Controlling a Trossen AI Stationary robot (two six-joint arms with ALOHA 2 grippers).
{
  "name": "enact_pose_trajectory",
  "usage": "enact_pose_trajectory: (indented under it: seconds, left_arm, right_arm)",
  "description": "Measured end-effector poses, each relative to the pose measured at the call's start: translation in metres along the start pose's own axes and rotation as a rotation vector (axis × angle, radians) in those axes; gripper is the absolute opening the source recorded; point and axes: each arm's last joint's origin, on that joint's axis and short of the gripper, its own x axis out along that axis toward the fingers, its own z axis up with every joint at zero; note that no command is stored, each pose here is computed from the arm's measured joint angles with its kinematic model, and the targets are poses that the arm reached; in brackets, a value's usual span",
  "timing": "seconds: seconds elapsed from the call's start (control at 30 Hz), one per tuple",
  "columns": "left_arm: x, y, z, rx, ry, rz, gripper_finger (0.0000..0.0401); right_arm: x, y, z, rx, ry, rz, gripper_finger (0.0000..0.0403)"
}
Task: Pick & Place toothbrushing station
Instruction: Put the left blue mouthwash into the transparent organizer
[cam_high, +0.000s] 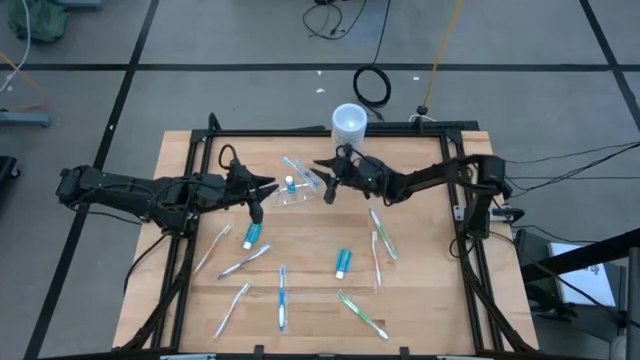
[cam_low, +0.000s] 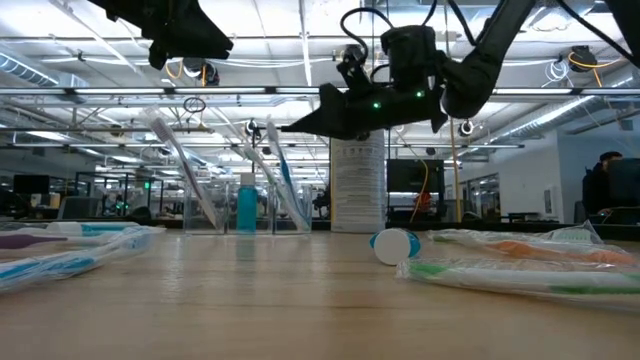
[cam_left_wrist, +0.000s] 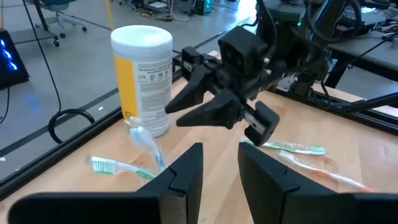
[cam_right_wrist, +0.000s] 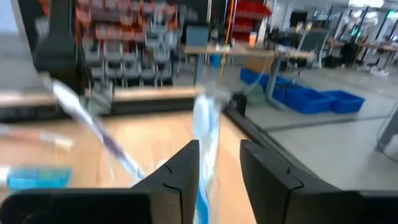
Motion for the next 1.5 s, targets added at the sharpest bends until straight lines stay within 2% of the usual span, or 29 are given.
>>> enact_pose_trajectory:
  seconds: [0.3, 0.43, 0.8, 1.5]
  left_arm:
    - [0.0, 0.0, -0.001, 0.002, 0.012, 0.004, 0.0106]
    - [0.0, 0.0, -0.001, 0.002, 0.012, 0.004, 0.0106]
    - [0.0, 0.0, -0.001, -0.003, 0.01, 0.003, 0.0106]
    - [0.0, 0.0, -0.001, -0.033, 0.01, 0.003, 0.0106]
  right_arm:
    - [-0.03, -0.005, 0.017, -0.184, 0.307, 0.053, 0.0105]
    - [-0.045, -0.008, 0.029, -0.196, 0.375, 0.066, 0.0103]
    - [-0.058, -0.006, 0.056, -0.185, 0.272, 0.068, 0.0102]
    - [-0.057, -0.006, 0.056, -0.185, 0.269, 0.068, 0.01]
